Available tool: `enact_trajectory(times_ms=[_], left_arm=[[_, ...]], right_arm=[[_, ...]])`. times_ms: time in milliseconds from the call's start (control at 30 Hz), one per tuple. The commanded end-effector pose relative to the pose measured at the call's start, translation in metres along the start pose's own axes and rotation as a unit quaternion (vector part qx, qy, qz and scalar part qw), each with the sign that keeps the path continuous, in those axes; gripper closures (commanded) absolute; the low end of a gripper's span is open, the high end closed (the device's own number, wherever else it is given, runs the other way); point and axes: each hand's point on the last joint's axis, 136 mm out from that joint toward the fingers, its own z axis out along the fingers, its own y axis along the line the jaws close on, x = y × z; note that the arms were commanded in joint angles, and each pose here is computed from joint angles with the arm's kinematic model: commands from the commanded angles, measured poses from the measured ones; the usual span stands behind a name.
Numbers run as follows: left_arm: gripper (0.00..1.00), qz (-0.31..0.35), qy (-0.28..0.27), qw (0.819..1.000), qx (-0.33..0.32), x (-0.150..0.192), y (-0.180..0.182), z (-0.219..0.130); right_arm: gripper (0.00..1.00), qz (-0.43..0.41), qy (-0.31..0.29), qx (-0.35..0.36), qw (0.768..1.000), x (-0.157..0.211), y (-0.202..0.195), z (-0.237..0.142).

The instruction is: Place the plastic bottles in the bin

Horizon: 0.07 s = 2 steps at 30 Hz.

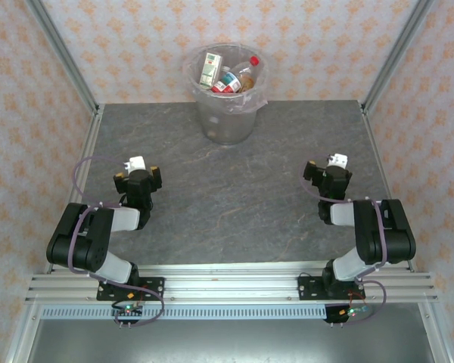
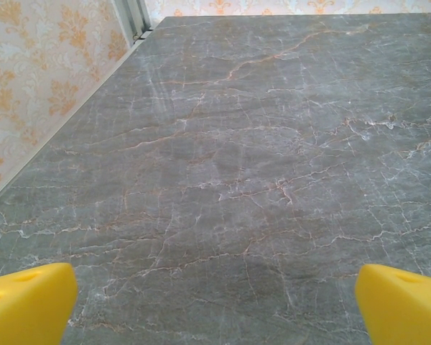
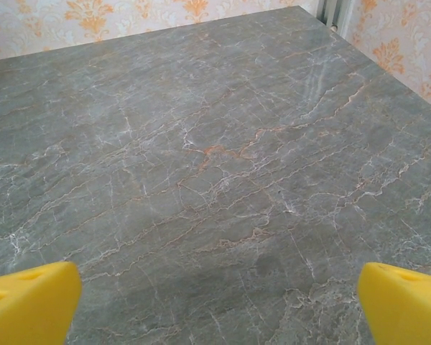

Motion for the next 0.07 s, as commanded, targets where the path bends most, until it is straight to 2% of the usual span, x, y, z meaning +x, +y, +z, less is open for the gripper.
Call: enact_trajectory(times_ms=[0, 33], left_arm=[[0.0, -0.024, -0.026, 0.999, -0.013, -0.0176, 0.0046, 0.0013], [0.0, -0.024, -0.026, 0.999, -0.013, -0.018, 0.0043, 0.001]], right_arm=[[0.01, 0.009, 0.001, -0.006, 1.0, -0.0004, 0.0022, -0.0007], [0.01, 0.009, 0.0, -0.006, 1.0, -0.001, 0.0019, -0.0008]])
